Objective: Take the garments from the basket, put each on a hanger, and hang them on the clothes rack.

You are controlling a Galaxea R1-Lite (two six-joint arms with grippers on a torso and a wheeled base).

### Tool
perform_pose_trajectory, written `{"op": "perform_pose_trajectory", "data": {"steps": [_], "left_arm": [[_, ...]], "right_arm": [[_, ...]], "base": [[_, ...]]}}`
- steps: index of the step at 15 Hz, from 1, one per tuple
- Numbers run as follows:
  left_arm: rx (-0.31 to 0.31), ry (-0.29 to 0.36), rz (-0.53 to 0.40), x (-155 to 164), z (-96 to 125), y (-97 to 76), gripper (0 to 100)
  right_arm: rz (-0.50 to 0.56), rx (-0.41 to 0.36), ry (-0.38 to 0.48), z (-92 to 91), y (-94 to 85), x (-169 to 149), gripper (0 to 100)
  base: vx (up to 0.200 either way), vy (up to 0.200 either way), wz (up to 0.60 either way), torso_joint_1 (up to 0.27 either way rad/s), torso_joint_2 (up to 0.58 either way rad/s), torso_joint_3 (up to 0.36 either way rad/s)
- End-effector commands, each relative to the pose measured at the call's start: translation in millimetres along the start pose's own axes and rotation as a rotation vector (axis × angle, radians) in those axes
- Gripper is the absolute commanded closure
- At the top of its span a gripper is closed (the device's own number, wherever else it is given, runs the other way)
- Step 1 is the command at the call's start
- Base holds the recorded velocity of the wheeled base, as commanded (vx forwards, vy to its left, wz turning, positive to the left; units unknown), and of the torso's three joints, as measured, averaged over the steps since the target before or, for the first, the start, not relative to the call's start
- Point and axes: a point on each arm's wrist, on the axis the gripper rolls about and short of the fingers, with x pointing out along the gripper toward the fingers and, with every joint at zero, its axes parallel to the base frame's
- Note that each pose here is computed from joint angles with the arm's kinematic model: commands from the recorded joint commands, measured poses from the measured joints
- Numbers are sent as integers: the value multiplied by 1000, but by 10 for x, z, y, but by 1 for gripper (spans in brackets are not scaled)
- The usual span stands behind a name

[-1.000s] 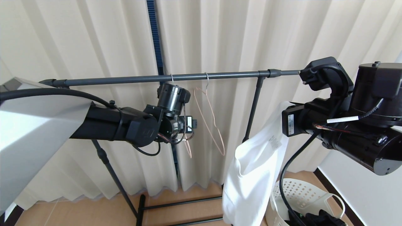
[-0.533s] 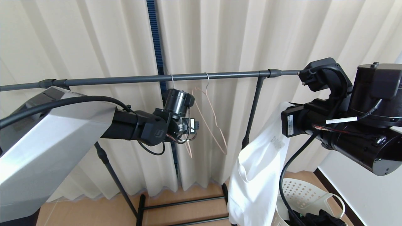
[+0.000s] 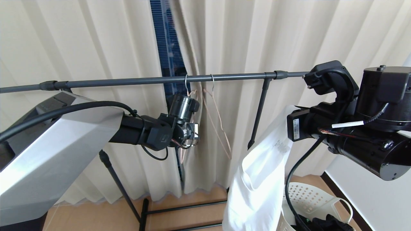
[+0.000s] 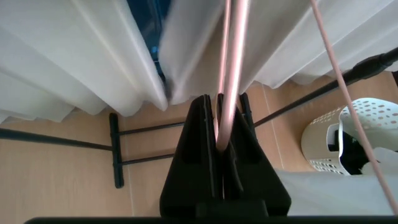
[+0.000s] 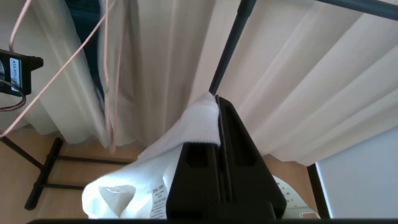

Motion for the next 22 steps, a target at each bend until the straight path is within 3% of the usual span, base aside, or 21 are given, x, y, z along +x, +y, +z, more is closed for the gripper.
{"op": "perform_pose_trajectory", "data": {"steps": [1, 5, 10, 22], "left_arm": [[-5, -14, 10, -63, 39, 8, 100], [-13, -37, 11, -297, 123, 65, 100], [14, -64, -45, -953, 114, 44, 100], [55, -58, -81, -1473, -52, 176, 100]], "right_arm": [[0, -2, 1, -3, 3, 3, 100], [0, -1, 0, 0, 1, 0, 100], [0, -3, 4, -10, 8, 11, 100], [0, -3, 4, -11, 6, 7, 100]], "base": [[0, 0, 0, 0, 0, 0], [0, 0, 0, 0, 0, 0], [0, 0, 0, 0, 0, 0], [0, 0, 0, 0, 0, 0]]}}
